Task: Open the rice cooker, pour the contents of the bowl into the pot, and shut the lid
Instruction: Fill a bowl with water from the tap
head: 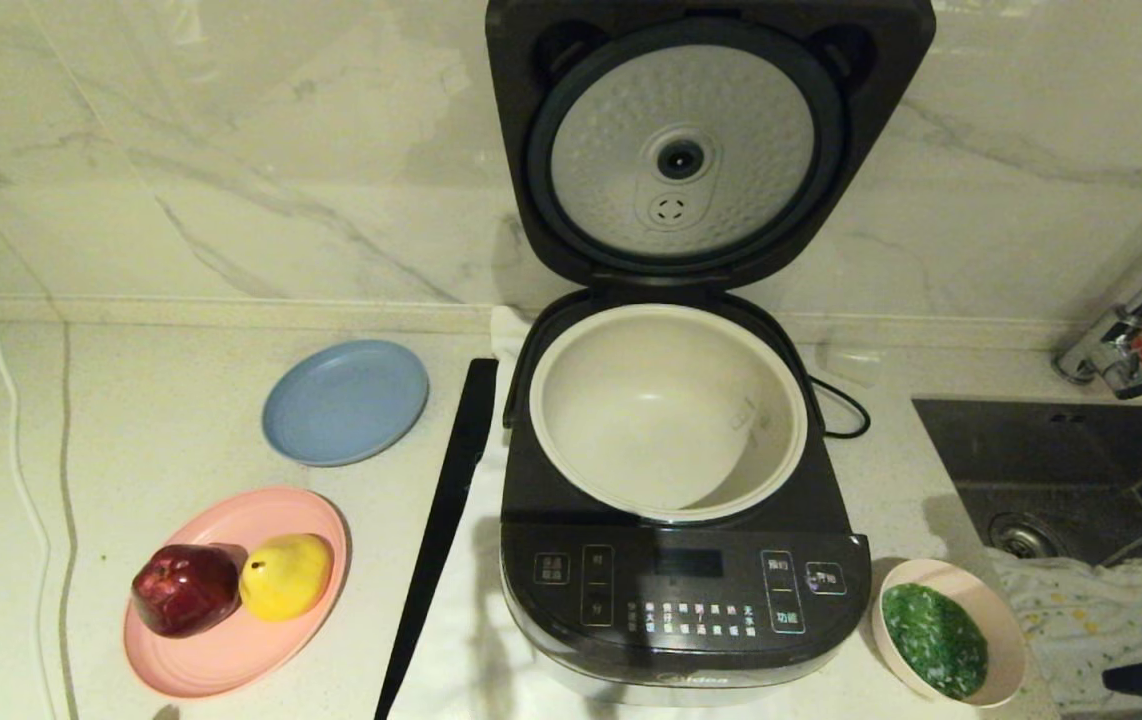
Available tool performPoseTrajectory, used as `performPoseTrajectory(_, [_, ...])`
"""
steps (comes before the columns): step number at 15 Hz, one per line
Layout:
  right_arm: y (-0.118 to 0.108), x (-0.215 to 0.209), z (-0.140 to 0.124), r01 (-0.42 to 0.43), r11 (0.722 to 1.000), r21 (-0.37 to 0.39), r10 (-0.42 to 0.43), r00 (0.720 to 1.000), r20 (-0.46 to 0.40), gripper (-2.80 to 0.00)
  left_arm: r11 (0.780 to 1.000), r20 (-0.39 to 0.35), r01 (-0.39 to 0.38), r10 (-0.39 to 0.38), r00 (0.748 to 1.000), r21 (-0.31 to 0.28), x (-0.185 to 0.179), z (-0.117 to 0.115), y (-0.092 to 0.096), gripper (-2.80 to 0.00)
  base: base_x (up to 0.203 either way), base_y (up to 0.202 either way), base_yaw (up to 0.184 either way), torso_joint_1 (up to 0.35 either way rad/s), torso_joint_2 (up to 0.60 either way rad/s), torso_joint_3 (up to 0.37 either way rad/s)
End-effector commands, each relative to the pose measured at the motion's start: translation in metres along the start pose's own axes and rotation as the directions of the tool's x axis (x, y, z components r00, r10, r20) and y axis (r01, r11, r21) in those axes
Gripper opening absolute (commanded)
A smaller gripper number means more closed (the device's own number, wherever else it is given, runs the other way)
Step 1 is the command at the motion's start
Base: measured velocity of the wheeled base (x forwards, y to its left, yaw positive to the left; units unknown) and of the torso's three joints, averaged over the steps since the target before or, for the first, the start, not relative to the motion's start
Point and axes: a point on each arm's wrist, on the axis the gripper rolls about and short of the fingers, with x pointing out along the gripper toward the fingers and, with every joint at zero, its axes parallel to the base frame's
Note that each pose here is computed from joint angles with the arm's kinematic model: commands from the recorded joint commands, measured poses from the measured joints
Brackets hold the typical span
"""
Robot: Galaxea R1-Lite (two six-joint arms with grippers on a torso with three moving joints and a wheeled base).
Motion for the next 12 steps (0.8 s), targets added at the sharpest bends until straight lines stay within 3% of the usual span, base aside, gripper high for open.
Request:
performPoseTrajectory(1, [0.002, -0.004, -0.009, -0.012, 1.0, -0.013, 0.012, 1.0, 0.004, -2.8, 1.0, -0.005, 0.0, 0.0, 1.0, 0.0, 0.0, -0.001, 0.0, -2.8, 0.0, 0.0, 0.0, 0.0, 0.0, 0.0])
performPoseTrajectory(5, [0.003, 0.017, -0.017, -0.022, 1.0, -0.014, 0.021, 0.997, -0.081, -2.8, 1.0, -0.005, 0.0, 0.0, 1.0, 0.0, 0.0, -0.001, 0.0, -2.8, 0.0, 0.0, 0.0, 0.0, 0.0, 0.0])
performPoseTrajectory(7, [0.001, 0.032, -0.015, -0.025, 0.999, -0.022, 0.024, 0.999, -0.046, -2.8, 1.0, -0.005, 0.0, 0.0, 1.0, 0.0, 0.0, -0.001, 0.0, -2.8, 0.0, 0.0, 0.0, 0.0, 0.0, 0.0])
performPoseTrajectory(8, [0.001, 0.037, -0.016, -0.022, 0.999, -0.026, 0.021, 0.999, -0.031, 0.0, 1.0, -0.005, 0.0, 0.0, 1.0, 0.0, 0.0, -0.001, 0.0, -2.8, 0.0, 0.0, 0.0, 0.0, 0.0, 0.0])
performPoseTrajectory(12, [0.003, 0.046, -0.011, -0.013, 0.999, -0.04, 0.011, 0.999, -0.043, 0.0, 1.0, -0.005, 0.0, 0.0, 1.0, 0.0, 0.0, -0.001, 0.0, -2.8, 0.0, 0.0, 0.0, 0.0, 0.0, 0.0])
